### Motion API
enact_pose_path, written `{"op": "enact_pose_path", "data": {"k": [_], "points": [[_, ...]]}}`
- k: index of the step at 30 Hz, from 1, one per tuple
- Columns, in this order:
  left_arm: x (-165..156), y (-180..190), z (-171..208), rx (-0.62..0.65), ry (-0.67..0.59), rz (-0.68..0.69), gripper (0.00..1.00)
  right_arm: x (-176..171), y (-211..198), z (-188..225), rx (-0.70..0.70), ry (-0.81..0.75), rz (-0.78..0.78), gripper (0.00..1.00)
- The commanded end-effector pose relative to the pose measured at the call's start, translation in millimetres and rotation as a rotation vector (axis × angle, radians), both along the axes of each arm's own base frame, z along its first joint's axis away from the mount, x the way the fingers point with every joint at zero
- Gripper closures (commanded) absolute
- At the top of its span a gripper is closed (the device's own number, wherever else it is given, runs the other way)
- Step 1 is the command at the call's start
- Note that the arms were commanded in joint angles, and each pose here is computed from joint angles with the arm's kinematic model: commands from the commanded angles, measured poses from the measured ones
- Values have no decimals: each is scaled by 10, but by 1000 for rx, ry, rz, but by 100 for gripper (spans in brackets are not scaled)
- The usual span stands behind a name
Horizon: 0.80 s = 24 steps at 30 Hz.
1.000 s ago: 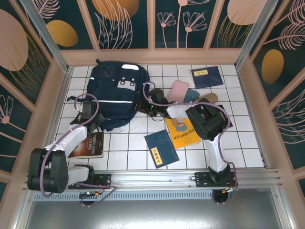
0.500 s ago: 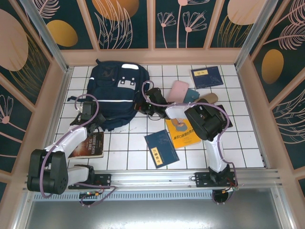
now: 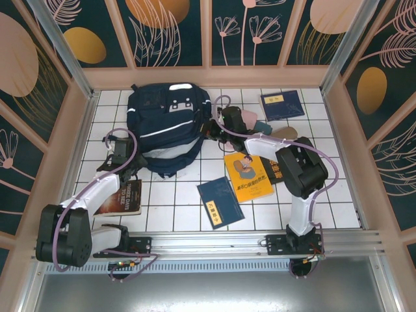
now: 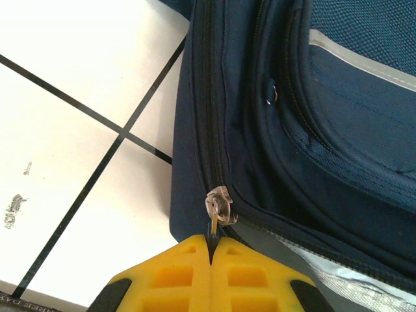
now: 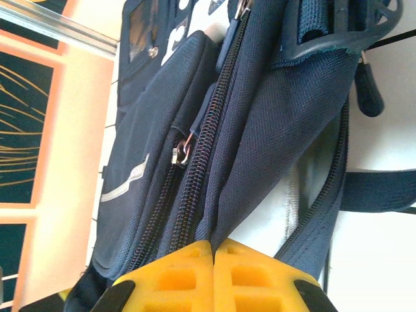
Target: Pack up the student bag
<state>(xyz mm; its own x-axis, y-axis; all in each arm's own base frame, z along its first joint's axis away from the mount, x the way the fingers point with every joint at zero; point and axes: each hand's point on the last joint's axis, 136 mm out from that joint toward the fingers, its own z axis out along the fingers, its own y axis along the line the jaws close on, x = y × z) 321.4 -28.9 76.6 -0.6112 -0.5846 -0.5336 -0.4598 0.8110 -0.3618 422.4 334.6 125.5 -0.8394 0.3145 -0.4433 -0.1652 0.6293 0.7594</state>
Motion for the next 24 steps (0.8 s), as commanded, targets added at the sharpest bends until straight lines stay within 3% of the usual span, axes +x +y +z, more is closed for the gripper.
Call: {"op": "enact_pose_path", "data": {"k": [1,7,16,22,24], "points": [[-10,402,-2,157,17,149,100,298,-443,248,-38,-102,-122,100],[61,582,-102,228,59,217,100,360,-536,325,-40,-126,-125,100],[337,669,-105,223,42,308,100,420,-556,484,-35,-159,-113,100],[351,681,-137,232,48,303,100,422,-587,530,-39,-173,-115,100],[365,644,-149,220,46,280,94,423,-556,533,-35,-172,-101,100]]}}
